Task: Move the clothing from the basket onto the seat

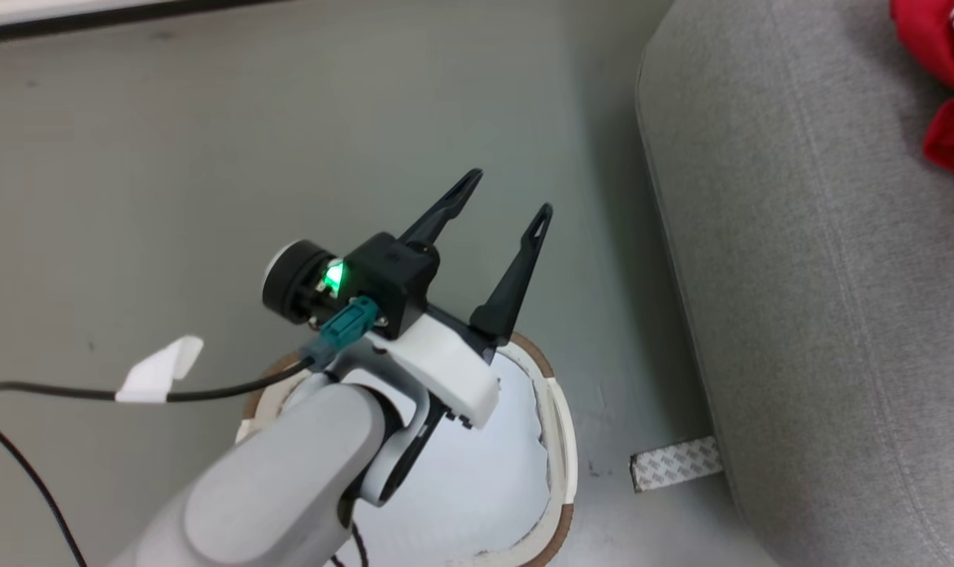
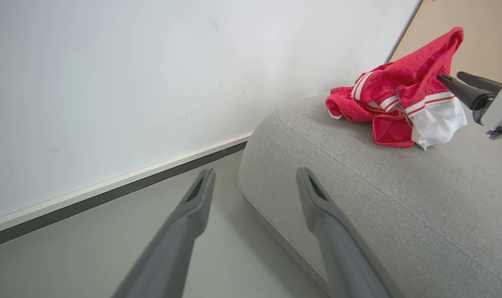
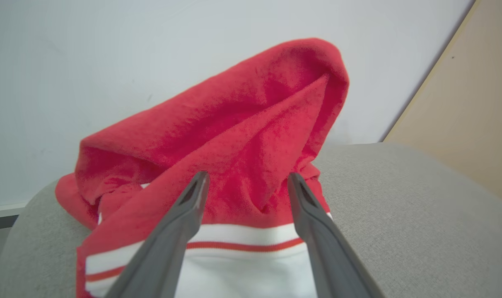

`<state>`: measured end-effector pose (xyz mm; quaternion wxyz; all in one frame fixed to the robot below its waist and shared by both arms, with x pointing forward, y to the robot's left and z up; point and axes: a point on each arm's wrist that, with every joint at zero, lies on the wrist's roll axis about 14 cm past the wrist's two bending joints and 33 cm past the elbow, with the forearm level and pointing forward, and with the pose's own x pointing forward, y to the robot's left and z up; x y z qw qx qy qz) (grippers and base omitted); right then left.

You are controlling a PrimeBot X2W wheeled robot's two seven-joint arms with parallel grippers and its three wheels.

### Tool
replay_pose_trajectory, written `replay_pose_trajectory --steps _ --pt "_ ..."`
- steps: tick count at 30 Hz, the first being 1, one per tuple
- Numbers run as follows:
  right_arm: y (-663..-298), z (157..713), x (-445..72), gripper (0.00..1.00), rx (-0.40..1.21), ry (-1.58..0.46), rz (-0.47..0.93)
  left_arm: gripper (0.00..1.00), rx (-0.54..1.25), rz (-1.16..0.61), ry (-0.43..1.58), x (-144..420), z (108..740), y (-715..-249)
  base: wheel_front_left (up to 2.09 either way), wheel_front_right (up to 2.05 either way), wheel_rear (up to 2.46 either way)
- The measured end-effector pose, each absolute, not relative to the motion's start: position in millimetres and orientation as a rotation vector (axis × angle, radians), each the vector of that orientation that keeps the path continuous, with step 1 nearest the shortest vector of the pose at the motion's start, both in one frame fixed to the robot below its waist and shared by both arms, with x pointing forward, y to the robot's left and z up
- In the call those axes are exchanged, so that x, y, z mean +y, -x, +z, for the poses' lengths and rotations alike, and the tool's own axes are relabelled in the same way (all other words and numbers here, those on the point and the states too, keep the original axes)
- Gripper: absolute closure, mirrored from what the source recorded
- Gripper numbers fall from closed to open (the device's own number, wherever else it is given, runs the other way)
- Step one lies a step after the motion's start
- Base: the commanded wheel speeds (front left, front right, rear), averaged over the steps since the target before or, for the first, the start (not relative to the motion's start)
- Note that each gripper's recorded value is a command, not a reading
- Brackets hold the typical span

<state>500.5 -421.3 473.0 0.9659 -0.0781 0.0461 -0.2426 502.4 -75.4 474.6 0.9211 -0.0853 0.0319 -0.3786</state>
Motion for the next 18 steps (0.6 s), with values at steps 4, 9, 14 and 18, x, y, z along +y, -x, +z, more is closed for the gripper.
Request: replay_pose_trajectory --steps 4,9,14,18 --pt "-480.2 485.1 -395.3 0.0 0.024 0.14 -0.457 0.0 0.029 -0.734 0.171 -63.3 488.6 -499.1 0.0 0.0 0.0" --pt "-455.3 496.1 -359.0 0.0 -0.026 0.129 -0.39 0.0 -0.015 -0.653 0.151 -39.5 504.2 -492.3 0.0 0.0 0.0" --pt "-436.0 505.5 -316.0 0.0 -0.068 0.095 -0.296 0.0 -0.017 -0.547 0.129 -4.5 506.4 -481.8 0.0 0.0 0.0" --pt "-419.8 504.6 -280.7 0.0 -0.07 0.063 -0.207 0.0 0.011 -0.432 0.105 33.3 498.2 -468.3 0.0 0.0 0.0"
